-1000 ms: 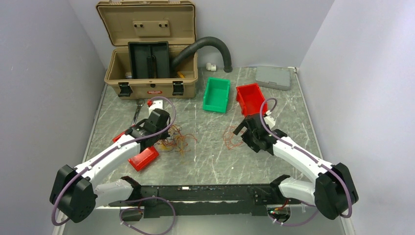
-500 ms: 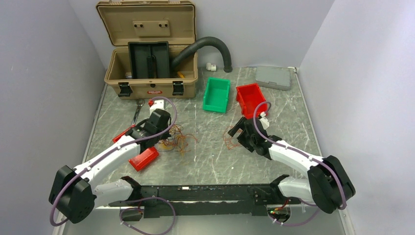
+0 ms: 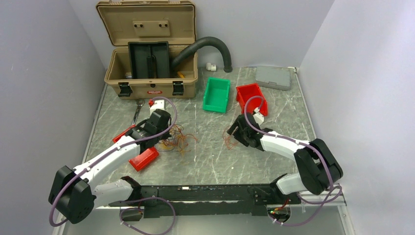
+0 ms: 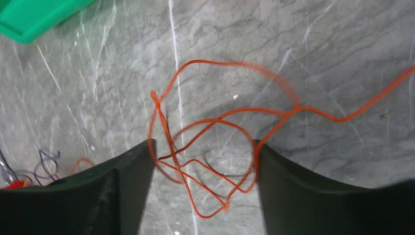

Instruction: Untangle the cables

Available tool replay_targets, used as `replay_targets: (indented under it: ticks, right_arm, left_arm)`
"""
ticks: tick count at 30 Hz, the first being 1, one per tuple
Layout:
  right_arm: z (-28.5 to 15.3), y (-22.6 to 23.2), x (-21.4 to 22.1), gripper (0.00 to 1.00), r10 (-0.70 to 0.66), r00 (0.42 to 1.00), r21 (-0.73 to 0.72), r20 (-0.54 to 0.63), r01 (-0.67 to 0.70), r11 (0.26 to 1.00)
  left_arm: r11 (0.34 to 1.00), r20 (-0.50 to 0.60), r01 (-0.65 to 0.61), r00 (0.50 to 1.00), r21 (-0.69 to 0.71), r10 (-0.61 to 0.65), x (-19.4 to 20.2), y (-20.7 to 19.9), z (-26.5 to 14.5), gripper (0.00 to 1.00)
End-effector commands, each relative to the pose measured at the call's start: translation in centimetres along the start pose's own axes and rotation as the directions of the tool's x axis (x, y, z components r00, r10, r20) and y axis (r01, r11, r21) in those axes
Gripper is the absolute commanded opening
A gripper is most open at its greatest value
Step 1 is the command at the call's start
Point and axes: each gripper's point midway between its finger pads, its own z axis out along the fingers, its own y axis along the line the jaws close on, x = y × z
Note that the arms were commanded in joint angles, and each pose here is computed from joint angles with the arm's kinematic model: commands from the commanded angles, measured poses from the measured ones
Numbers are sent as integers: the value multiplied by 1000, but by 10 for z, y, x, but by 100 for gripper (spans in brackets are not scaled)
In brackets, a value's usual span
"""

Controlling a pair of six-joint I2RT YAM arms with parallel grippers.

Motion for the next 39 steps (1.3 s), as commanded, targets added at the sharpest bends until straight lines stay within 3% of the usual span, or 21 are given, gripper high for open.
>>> replay_targets:
  ticks: [1, 2, 5, 6, 12, 17, 19, 24, 29, 34, 39]
  right_arm:
    - [6, -3, -10, 61, -27, 999, 79, 36, 24, 997]
    - [6, -2, -11, 52, -34, 999, 79, 38, 31, 996]
    - [4, 11, -13, 3, -86, 996, 18, 34, 85, 996]
    - [2, 16, -15, 0, -104, 994, -4, 35, 104, 995]
    - [-28, 61, -24, 0, -174, 983, -224, 54, 181, 958]
    - [-73, 118, -29, 0, -267, 960, -471, 81, 273, 839]
    - [-88, 133, -36, 0, -299, 948, -509, 108, 311, 803]
    - [-107, 138, -68, 0, -335, 928, -469, 165, 372, 801]
    - [-113, 129, -118, 0, -270, 955, -541, 119, 291, 789]
    - [-112, 126, -150, 0, -146, 988, -673, -54, 72, 736]
    - [-92, 118, -183, 0, -1, 993, -697, -122, -85, 712]
  left_arm:
    - [1000, 57, 1, 998, 17, -2, -18, -7, -3, 1]
    - [1000, 58, 0, 998, 16, -1, -18, -7, -3, 0]
    - [1000, 63, 1, 998, 13, -2, -18, -6, -4, 0]
    - [1000, 65, 2, 998, 12, -3, -18, -5, -5, 0]
    - [1000, 72, -1, 997, 18, 0, -19, -5, -7, 0]
    - [998, 80, -9, 997, 57, 4, -21, -11, -8, 0]
    - [997, 81, -9, 997, 71, 3, -21, -14, -8, 0]
    - [995, 79, -25, 997, 94, 17, -21, -18, -9, 0]
    - [994, 83, -32, 996, 109, 23, -21, -20, -11, 0]
    - [990, 85, -38, 996, 135, 27, -20, -24, -13, 0]
    - [986, 72, -55, 996, 159, 44, -20, -31, -13, 0]
